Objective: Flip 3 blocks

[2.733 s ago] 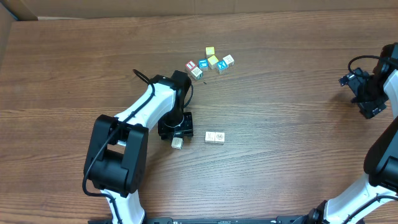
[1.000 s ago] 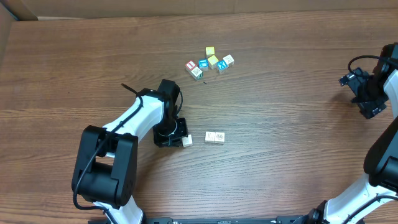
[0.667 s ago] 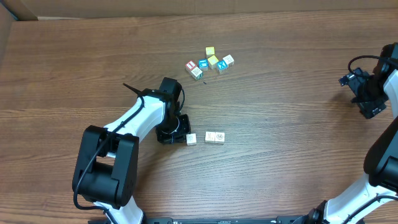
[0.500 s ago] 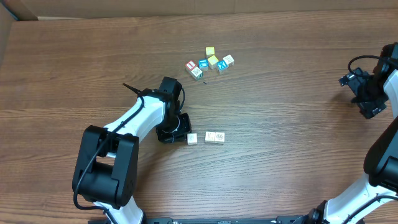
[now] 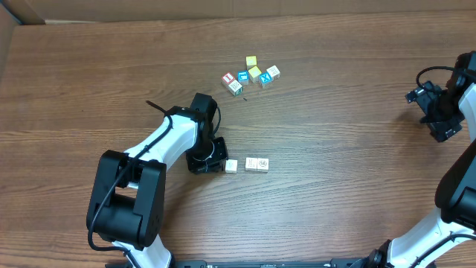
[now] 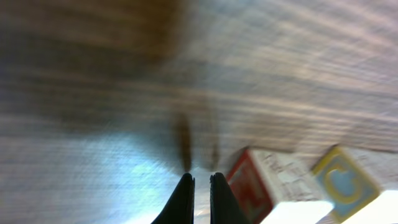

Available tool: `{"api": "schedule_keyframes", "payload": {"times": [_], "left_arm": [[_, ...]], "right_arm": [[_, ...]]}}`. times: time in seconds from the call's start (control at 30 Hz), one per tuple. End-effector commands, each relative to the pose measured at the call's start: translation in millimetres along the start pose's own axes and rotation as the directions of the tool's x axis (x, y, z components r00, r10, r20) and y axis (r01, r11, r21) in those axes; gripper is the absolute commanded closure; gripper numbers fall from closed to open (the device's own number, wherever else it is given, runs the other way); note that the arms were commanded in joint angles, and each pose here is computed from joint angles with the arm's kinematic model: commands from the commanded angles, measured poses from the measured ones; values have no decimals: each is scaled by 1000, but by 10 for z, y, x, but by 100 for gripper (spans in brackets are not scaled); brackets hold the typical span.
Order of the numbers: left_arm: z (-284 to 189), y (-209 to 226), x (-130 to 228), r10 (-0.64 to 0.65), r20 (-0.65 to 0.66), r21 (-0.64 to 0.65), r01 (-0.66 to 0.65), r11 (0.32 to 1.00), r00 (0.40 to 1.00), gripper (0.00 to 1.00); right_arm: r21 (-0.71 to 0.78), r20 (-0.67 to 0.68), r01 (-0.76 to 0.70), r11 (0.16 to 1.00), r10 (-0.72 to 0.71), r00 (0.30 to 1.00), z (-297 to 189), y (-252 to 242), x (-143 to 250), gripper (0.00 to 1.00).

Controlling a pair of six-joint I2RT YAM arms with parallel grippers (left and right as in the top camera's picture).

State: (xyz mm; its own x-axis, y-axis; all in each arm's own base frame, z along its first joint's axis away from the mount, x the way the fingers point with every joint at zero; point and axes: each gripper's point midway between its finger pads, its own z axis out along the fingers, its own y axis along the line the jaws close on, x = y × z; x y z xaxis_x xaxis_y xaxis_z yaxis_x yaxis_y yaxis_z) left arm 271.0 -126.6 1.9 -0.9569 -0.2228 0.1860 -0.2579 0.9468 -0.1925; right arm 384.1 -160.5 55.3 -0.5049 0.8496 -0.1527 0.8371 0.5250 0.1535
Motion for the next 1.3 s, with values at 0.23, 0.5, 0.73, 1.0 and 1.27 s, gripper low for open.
{"api": "schedule_keyframes", "payload": {"times": [0.23, 0.5, 0.73, 1.0, 1.27], "left_arm": [[26, -65, 112, 53, -2, -36, -53, 998, 999, 96], [27, -70, 118, 54, -3, -36, -54, 998, 999, 95], [28, -71, 121, 52, -4, -36, -52, 998, 999, 96], [47, -76, 191, 62, -22, -49, -63, 997, 998, 95], [53, -144, 94, 63, 19, -24, -63, 998, 998, 95]], "right_arm": [[-1, 18, 3, 1000, -3, 1000, -25, 19, -57, 0], [-1, 18, 3, 1000, -3, 1000, -25, 19, -57, 0], [-1, 18, 3, 1000, -3, 1000, -25, 19, -57, 0], [-1, 18, 3, 1000, -3, 1000, -25, 19, -57, 0], [-1, 18, 3, 1000, -3, 1000, -25, 19, -57, 0]]}}
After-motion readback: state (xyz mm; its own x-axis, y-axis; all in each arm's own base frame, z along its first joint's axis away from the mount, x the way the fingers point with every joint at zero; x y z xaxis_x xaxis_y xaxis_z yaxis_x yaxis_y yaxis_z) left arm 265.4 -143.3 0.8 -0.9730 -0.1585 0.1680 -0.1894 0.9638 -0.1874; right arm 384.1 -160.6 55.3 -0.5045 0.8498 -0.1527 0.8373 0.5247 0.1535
